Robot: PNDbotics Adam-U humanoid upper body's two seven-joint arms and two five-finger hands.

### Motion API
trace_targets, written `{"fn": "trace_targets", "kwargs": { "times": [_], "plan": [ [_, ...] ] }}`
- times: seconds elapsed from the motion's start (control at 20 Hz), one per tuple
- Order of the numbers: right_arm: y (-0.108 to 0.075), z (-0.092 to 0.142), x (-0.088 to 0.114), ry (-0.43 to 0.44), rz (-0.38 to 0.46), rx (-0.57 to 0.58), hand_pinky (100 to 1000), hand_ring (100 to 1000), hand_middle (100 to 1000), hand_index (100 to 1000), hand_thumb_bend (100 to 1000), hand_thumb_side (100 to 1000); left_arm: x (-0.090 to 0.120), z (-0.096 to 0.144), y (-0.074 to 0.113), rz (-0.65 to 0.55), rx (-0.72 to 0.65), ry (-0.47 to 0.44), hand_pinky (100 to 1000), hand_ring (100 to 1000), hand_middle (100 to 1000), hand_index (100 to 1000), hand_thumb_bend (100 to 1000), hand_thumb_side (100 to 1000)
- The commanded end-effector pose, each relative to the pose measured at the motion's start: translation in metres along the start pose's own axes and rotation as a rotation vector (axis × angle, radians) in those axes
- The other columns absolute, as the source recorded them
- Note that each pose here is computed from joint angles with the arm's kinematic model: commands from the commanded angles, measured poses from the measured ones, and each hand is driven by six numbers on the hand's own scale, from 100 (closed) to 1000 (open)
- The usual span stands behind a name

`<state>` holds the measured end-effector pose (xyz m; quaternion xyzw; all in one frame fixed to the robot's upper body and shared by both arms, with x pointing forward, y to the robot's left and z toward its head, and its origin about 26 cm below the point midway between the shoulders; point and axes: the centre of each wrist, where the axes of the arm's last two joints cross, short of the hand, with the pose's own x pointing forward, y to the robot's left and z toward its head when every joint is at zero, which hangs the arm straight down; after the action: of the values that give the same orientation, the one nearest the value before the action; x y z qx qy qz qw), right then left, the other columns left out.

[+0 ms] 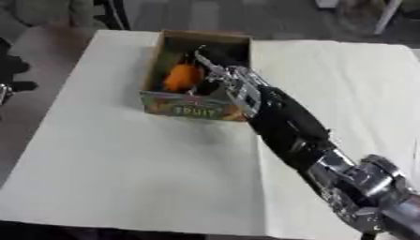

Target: Pick up objects on the table and place them in the box.

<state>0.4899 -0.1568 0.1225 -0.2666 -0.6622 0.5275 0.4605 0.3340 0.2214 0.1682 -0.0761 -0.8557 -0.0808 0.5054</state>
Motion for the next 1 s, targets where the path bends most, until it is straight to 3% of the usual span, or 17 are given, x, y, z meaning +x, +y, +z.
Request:
{"fn": "trace_targets", "kwargs": {
  "times": [0.05, 0.35, 0.4, 0.45, 0.55, 1.0],
  "plan": [
    [-0.015, -0.003, 0.002, -0.021, 0.03, -0.01, 895, 966, 924, 959, 506, 440, 0.008, -0.003, 0.0, -0.005, -0.012, -0.03, 634, 727, 613, 731, 523, 418],
    [-0.031, 0.0, 0.002, -0.032, 0.027, -0.068, 943, 1000, 970, 997, 587, 506, 0.007, -0.001, 0.002, -0.008, -0.004, -0.023, 634, 727, 613, 731, 523, 418],
    [-0.035, 0.0, 0.002, -0.036, 0.027, -0.081, 941, 1000, 971, 996, 533, 556, 0.006, -0.001, 0.002, -0.009, -0.003, -0.022, 634, 727, 612, 731, 524, 418],
    [-0.039, 0.001, 0.003, -0.041, 0.024, -0.095, 940, 1000, 969, 996, 590, 504, 0.006, -0.001, 0.003, -0.01, -0.001, -0.021, 634, 727, 613, 731, 524, 417],
    [-0.048, 0.003, 0.003, -0.052, 0.019, -0.121, 934, 996, 966, 991, 586, 498, 0.005, 0.0, 0.004, -0.013, 0.004, -0.018, 634, 727, 613, 731, 524, 417],
    [-0.087, 0.03, -0.009, -0.118, -0.049, -0.245, 758, 882, 813, 897, 486, 323, 0.0, 0.007, 0.013, -0.03, 0.045, 0.002, 635, 727, 612, 731, 525, 418]
  ]
}}
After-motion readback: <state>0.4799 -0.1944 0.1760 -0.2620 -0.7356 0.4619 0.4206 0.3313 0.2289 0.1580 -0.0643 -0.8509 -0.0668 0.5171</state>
